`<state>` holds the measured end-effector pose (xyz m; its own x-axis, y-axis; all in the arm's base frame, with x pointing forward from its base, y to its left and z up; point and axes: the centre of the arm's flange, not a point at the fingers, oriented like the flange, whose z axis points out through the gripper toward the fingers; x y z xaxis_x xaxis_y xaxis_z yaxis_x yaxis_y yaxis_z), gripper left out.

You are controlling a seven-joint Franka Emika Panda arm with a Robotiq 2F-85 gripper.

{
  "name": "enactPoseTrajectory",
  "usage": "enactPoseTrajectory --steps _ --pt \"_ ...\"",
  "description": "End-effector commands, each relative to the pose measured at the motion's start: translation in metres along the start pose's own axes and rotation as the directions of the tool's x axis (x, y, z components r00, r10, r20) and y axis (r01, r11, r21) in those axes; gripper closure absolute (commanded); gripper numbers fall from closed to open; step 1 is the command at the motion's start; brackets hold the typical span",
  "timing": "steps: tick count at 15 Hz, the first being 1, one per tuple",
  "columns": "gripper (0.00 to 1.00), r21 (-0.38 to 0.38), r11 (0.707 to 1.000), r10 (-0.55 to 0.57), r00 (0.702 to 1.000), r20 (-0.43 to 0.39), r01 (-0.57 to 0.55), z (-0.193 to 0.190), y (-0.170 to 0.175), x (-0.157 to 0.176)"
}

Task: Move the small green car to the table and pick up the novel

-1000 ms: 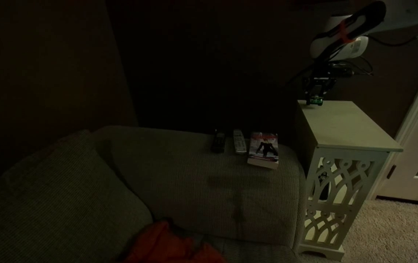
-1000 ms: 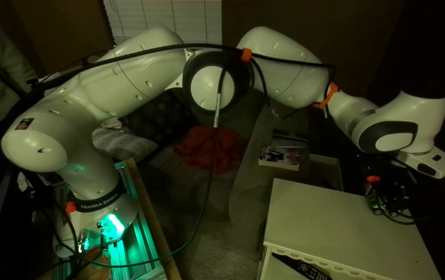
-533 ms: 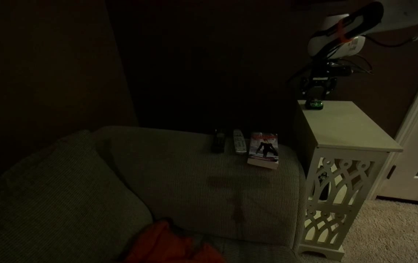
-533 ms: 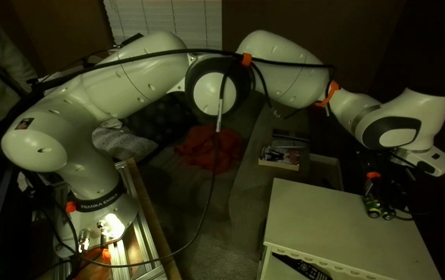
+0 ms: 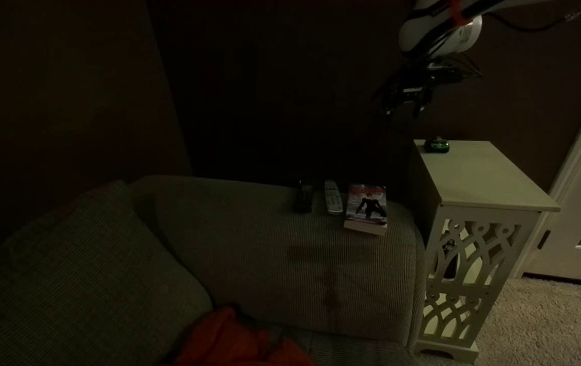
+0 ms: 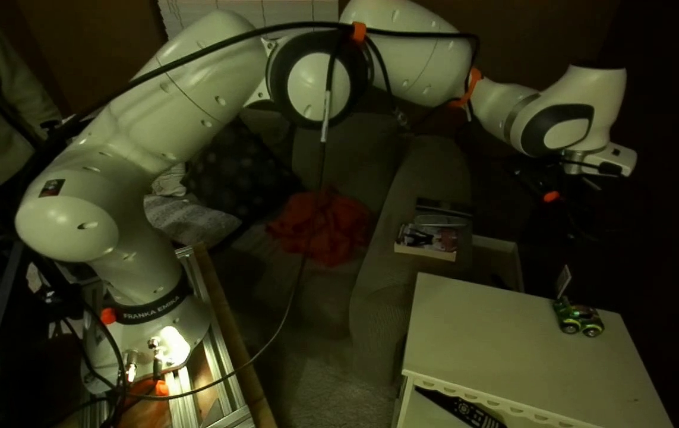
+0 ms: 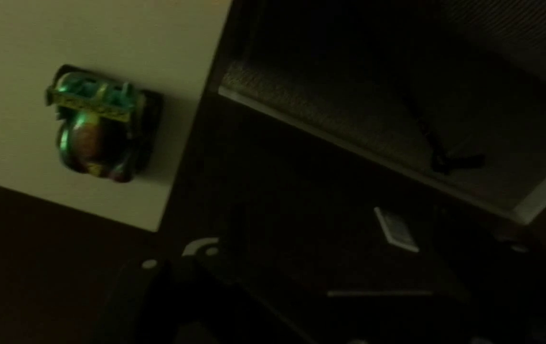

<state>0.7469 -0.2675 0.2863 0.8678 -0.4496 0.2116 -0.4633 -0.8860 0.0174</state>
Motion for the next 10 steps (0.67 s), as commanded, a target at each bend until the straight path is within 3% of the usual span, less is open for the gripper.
enactPoseTrajectory --steps 1,2,6,7,10 --pt "0.0 0.071 0.986 -0.158 0.982 0.105 0.151 -0.008 -0.033 -0.04" --pt "0.0 0.041 0.995 -0.088 0.995 0.05 0.086 0.0 -0.032 -0.014" --pt "0.0 0.042 0.995 -0.093 0.994 0.057 0.091 0.001 -0.034 -0.016" --pt "0.0 0.124 0.983 -0.145 0.985 0.094 0.133 0.016 -0.03 -0.007" --pt "0.0 0.256 0.95 -0.226 0.96 0.167 0.179 0.059 -0.025 -0.001"
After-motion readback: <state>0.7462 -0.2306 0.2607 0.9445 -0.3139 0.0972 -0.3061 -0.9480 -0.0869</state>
